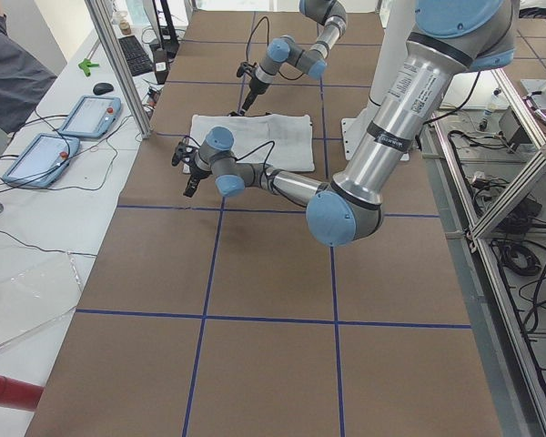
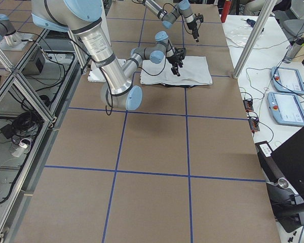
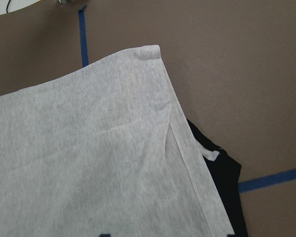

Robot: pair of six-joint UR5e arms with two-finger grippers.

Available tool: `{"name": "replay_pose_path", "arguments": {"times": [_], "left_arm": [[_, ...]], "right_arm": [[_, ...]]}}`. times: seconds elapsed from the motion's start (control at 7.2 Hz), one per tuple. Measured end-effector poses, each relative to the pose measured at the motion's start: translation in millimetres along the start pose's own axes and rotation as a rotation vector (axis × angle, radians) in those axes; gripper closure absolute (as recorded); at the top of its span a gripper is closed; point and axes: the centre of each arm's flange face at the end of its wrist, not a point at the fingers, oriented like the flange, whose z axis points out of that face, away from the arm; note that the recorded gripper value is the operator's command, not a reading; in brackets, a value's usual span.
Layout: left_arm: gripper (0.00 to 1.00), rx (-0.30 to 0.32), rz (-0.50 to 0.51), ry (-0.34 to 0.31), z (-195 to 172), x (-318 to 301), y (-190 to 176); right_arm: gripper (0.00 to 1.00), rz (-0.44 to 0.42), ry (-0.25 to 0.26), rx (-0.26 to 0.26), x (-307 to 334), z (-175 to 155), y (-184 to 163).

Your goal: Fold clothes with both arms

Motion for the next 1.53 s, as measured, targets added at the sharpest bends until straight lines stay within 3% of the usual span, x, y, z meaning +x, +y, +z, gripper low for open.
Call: {"name": "replay_pose_path", "arguments": {"times": [0.14,0.69,0.83,0.97,1.53], "left_arm": [[0.00,0.000,0.000,0.000,0,0,0],[0.00,-0.004,0.002,0.000,2,1,2],[0.00,-0.005,0.002,0.000,2,1,3],[0.00,-0.006,0.002,0.000,2,1,3],[0.00,-0.008,0.001,0.003,3,4,5]], "right_arm": [[0.45,0.010,-0.013,0.004,-2,22,-8],[0.50,0.019,-0.008,0.011,5,53,-15],[0.66,0.019,-0.002,0.011,7,56,-15],[1.00,0.019,0.001,0.010,8,58,-14],[1.00,0.029,-0.006,0.018,7,56,-21]]}}
